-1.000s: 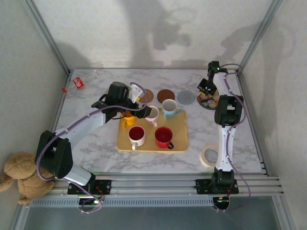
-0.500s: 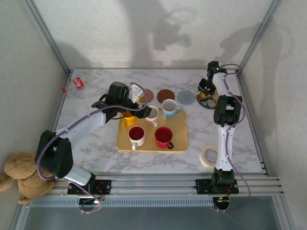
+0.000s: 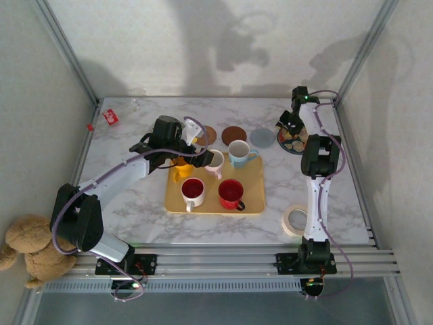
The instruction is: Place the cup by the coaster
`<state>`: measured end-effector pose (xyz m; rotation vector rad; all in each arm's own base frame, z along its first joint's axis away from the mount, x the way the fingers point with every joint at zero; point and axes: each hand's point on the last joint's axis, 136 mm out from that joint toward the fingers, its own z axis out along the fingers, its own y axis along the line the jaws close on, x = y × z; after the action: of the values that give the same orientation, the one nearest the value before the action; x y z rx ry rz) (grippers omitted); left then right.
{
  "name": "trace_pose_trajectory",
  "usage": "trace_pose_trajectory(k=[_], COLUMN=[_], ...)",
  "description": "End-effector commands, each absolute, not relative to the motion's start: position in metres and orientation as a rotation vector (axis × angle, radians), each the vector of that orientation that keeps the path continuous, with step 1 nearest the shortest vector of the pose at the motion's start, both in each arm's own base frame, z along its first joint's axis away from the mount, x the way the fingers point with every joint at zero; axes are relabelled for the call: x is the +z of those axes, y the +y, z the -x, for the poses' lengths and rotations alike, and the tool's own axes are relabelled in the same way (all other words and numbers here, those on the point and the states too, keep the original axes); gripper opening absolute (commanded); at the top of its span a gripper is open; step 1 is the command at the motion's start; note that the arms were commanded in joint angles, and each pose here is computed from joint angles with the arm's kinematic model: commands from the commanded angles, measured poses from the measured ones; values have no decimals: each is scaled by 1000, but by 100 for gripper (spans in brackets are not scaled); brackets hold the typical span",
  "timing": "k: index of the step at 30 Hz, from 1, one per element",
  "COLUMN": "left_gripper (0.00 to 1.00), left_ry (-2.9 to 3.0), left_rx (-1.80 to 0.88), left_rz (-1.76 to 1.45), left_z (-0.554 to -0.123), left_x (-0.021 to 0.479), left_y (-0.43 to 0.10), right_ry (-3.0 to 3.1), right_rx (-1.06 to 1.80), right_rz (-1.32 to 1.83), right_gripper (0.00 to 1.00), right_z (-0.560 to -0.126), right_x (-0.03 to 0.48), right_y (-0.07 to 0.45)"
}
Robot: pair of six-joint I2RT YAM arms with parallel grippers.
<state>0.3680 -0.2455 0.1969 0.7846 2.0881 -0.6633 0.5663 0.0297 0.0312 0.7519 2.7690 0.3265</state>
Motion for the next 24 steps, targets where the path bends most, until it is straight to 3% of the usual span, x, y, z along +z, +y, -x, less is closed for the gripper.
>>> trace_pose_trajectory(k=[1,14,16,19,24], left_gripper=[100,100,100,100,100], left_ry=[2059,2026,2014,1997,1938], left_rx=[-640,-650,-649,-657,-642], left_rz=[-777,-753,-739,-715,-647], left_z=[-377,-375,-375,-376,-379], left_x=[209,226,232,243,272], left_y=[-244,-244,-243,-242,-238], right_ry=[2765,2706,2688,2628,2534], right_rx=[337,377,390,407,435], right_rz=[-744,-720,-694,-649,-564], right_gripper=[46,63,70,99,99], right_z=[-565,-569,-569,-568,-560], right_x=[44,76,86,110,156], right_y=[34,36,38,38,41])
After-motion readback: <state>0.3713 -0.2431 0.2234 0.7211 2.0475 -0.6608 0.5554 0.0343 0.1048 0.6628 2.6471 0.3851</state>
